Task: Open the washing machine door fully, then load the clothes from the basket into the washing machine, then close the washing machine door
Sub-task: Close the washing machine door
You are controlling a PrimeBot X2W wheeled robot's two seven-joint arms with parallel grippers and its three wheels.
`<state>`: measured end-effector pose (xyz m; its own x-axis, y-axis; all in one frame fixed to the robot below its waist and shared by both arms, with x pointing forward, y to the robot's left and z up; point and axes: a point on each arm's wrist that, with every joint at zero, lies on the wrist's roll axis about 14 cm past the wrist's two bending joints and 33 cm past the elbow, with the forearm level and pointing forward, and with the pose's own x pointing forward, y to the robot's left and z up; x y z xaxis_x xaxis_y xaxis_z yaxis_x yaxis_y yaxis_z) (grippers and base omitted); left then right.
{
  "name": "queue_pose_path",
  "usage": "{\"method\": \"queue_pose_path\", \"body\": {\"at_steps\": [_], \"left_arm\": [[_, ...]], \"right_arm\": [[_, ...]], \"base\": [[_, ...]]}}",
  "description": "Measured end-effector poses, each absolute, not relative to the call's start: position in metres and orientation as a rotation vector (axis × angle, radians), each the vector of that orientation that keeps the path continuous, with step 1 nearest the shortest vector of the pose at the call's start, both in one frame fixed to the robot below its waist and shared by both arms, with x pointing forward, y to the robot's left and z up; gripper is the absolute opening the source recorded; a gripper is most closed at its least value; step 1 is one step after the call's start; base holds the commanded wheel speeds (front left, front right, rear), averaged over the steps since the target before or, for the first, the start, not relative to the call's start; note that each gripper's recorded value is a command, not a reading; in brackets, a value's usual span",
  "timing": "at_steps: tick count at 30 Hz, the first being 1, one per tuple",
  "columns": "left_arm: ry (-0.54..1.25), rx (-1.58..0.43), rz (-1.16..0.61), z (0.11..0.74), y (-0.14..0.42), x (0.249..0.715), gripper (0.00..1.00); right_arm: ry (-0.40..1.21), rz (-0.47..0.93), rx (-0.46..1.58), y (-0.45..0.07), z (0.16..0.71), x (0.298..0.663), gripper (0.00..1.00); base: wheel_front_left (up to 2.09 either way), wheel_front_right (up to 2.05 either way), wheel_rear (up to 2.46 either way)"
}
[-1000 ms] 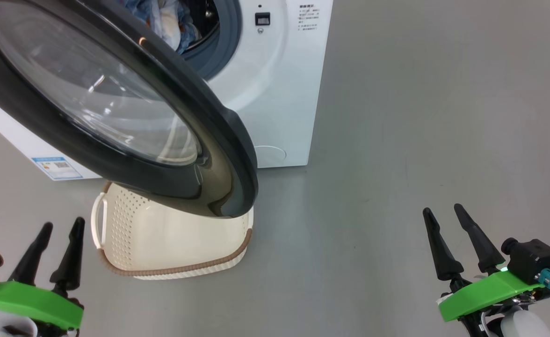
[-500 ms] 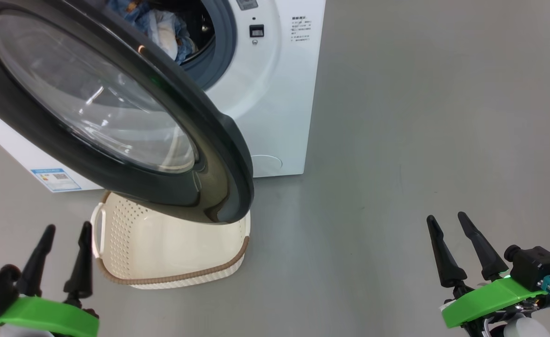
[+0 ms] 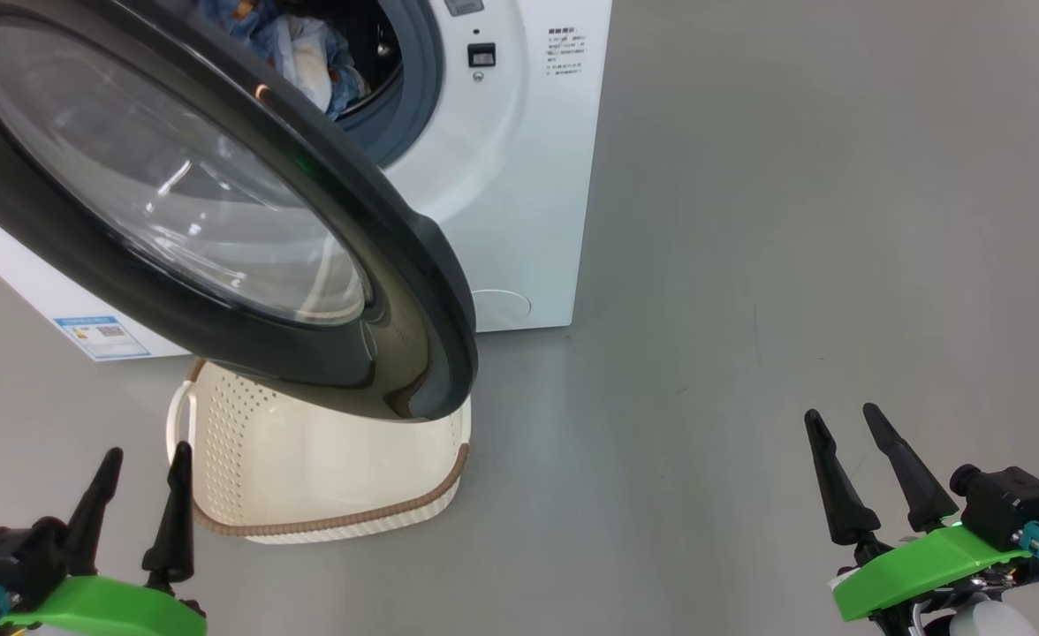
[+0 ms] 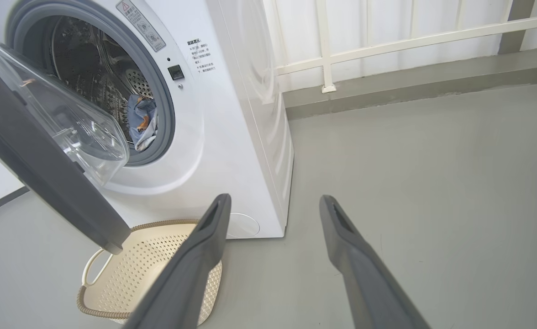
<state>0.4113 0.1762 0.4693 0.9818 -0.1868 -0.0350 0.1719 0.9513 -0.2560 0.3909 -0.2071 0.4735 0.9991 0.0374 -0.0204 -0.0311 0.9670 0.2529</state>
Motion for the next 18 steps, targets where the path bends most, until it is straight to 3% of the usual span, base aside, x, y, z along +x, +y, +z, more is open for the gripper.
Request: {"method": "queue_pose_path", "body": {"at_steps": [9,10,11,12,18], "left_arm": [[0.059,-0.253,-0.174,0.469,0.179,0.41,1.0],[0.058,-0.253,-0.174,0.47,0.179,0.409,1.0],[0.057,-0.25,-0.174,0.47,0.179,0.409,1.0],[0.056,-0.248,-0.174,0.47,0.179,0.409,1.0],[0.046,-0.252,-0.156,0.473,0.184,0.407,1.0]], "right_arm": [[0.02,0.042,0.258,-0.204,0.475,0.392,1.0],[0.019,0.043,0.26,-0.203,0.476,0.392,0.63],[0.016,0.045,0.262,-0.202,0.476,0.393,0.37],[0.014,0.048,0.264,-0.201,0.477,0.393,0.0],[-0.016,0.078,0.272,-0.191,0.487,0.399,0.0]], "base": [[0.0,0.0,0.0],[0.0,0.0,0.0],[0.0,0.0,0.0],[0.0,0.0,0.0],[0.0,0.0,0.0]]}}
